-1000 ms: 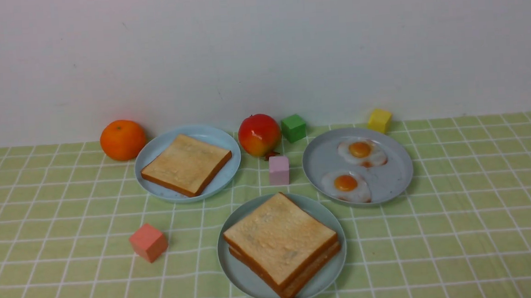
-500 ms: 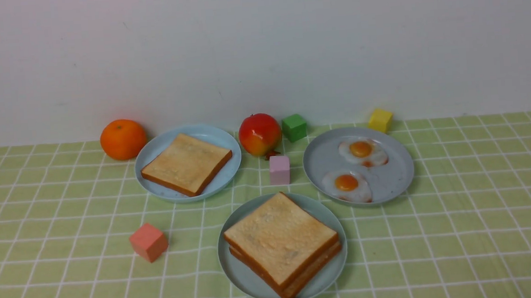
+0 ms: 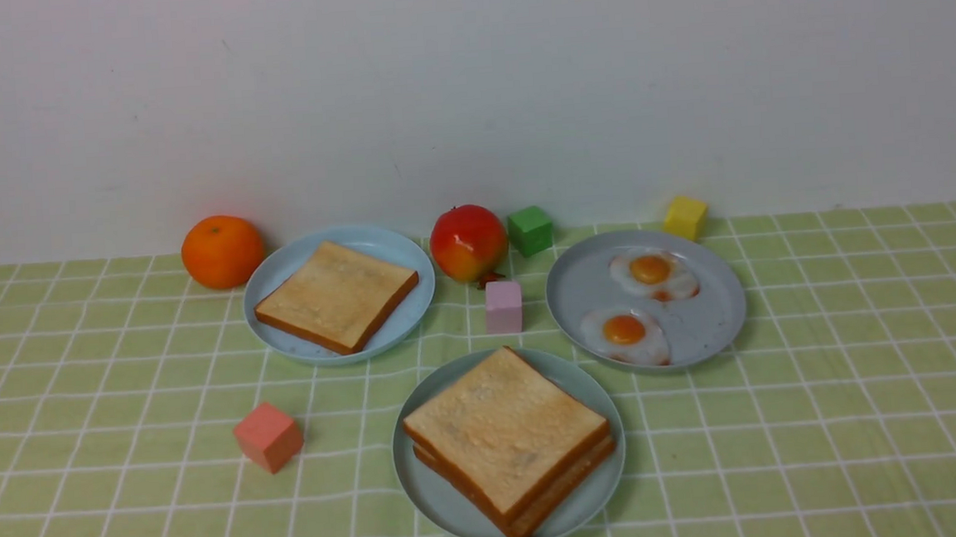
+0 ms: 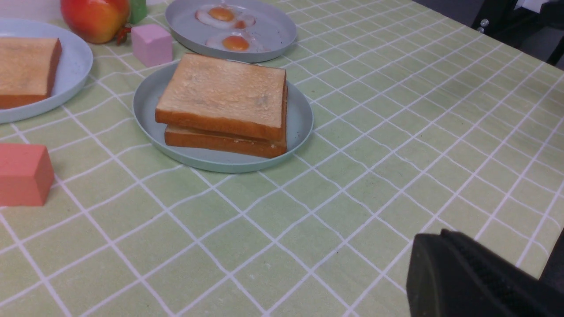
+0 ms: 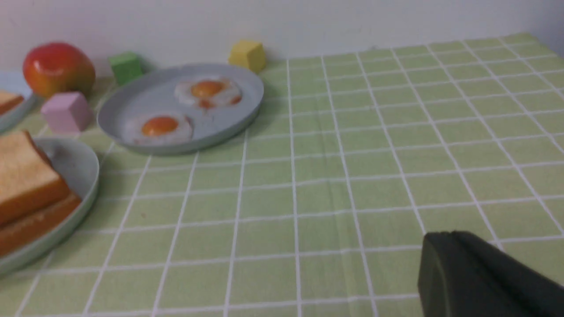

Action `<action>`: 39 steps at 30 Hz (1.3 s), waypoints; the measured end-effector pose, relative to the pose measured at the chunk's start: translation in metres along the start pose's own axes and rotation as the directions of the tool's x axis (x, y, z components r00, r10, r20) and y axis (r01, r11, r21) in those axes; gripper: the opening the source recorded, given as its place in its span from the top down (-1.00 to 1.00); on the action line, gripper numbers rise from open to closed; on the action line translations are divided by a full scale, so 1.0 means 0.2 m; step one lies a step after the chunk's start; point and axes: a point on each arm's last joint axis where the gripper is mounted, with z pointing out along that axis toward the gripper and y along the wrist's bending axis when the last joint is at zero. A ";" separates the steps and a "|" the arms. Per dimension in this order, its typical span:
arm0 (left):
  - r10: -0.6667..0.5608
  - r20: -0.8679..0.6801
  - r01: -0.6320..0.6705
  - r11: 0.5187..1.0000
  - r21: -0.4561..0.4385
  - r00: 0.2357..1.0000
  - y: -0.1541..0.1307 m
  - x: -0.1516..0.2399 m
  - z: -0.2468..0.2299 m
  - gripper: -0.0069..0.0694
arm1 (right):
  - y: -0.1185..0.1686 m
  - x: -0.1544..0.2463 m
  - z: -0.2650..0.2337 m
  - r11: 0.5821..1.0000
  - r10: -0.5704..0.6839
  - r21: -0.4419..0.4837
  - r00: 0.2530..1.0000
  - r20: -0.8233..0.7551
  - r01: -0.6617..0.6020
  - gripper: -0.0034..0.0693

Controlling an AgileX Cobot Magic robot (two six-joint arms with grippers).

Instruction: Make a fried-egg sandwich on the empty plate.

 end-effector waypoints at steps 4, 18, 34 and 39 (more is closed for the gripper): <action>0.000 -0.002 0.000 1.000 0.000 1.000 0.00 0.00 0.00 0.83 | 0.01 0.01 0.00 1.000 -0.011 -0.023 1.000 -0.027 0.010 0.94; 0.000 -0.006 0.000 1.000 0.000 1.000 0.00 0.00 0.00 0.80 | 0.01 0.01 0.00 1.000 -0.016 -0.027 0.999 -0.035 0.016 0.93; 0.048 0.067 -0.045 0.998 -0.050 0.997 0.02 -0.01 0.01 0.79 | 0.01 0.01 0.00 1.000 -0.016 -0.027 0.999 -0.036 0.016 0.92; 0.057 0.253 0.014 0.963 -0.269 0.966 0.09 -0.04 0.02 0.85 | 0.01 0.01 0.00 1.000 -0.016 -0.027 0.999 -0.036 0.016 0.90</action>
